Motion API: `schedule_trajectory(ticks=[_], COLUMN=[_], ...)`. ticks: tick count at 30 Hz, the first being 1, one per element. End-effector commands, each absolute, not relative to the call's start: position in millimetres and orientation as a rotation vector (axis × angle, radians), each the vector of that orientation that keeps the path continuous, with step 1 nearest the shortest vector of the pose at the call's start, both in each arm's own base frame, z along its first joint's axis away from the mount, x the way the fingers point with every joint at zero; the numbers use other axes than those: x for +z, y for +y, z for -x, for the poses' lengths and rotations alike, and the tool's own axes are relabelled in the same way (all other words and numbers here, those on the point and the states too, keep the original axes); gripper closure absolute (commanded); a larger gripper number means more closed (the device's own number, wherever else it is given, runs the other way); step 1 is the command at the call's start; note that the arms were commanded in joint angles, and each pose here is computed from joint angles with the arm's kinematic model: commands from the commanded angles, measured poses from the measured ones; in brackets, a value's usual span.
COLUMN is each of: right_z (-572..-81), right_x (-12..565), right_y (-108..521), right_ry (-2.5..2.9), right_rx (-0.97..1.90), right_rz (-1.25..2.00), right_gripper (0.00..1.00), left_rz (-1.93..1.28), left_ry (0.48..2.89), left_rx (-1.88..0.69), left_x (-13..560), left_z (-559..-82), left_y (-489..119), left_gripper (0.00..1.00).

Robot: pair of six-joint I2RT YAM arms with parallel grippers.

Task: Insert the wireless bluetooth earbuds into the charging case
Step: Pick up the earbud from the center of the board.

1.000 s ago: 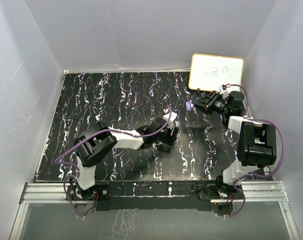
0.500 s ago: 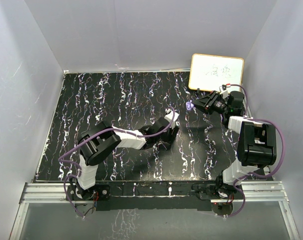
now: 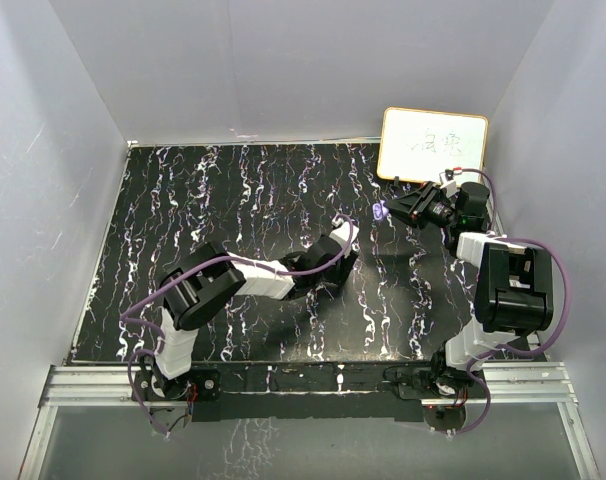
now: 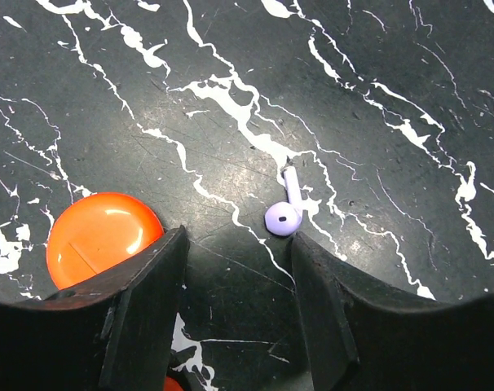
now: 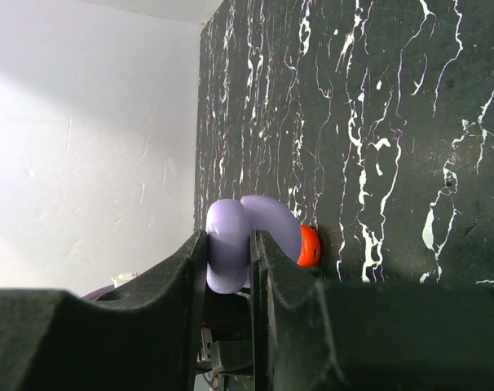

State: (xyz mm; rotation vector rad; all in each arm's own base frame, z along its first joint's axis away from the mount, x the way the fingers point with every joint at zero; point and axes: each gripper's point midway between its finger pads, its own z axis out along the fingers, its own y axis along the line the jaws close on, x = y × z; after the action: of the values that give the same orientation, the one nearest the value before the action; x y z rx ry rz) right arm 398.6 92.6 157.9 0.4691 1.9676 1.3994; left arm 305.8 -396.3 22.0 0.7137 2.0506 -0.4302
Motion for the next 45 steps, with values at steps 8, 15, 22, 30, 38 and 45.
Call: schedule_trajectory(ticks=[8, 15, 22, 30, 38, 45], right_z=[-400, -400, -401, -401, -401, -400], right_x=[185, 184, 184, 183, 183, 185], right_y=[91, 91, 91, 91, 91, 91], right_ry=[1.903, 1.905, 1.905, 1.906, 1.904, 1.9], right_rx=[1.38, 1.381, 1.384, 1.386, 1.388, 1.392], right_rz=[-0.367, -0.366, -0.364, -0.365, -0.366, -0.359], right_gripper=[1.0, 1.0, 1.0, 1.0, 1.0, 1.0], left_rz=[-0.705, -0.695, -0.658, -0.641, -0.681, -0.687], left_ry=[2.03, 2.015, 2.032, 2.013, 1.964, 1.957], left_rx=[-0.347, -0.318, -0.316, -0.368, -0.518, -0.634], left_x=[19, 23, 23, 37, 58, 65], left_z=[-319, -329, -343, -341, -330, -325], left_y=[-394, -395, -390, -389, -406, -415], left_gripper=[0.48, 0.49, 0.53, 0.56, 0.56, 0.56])
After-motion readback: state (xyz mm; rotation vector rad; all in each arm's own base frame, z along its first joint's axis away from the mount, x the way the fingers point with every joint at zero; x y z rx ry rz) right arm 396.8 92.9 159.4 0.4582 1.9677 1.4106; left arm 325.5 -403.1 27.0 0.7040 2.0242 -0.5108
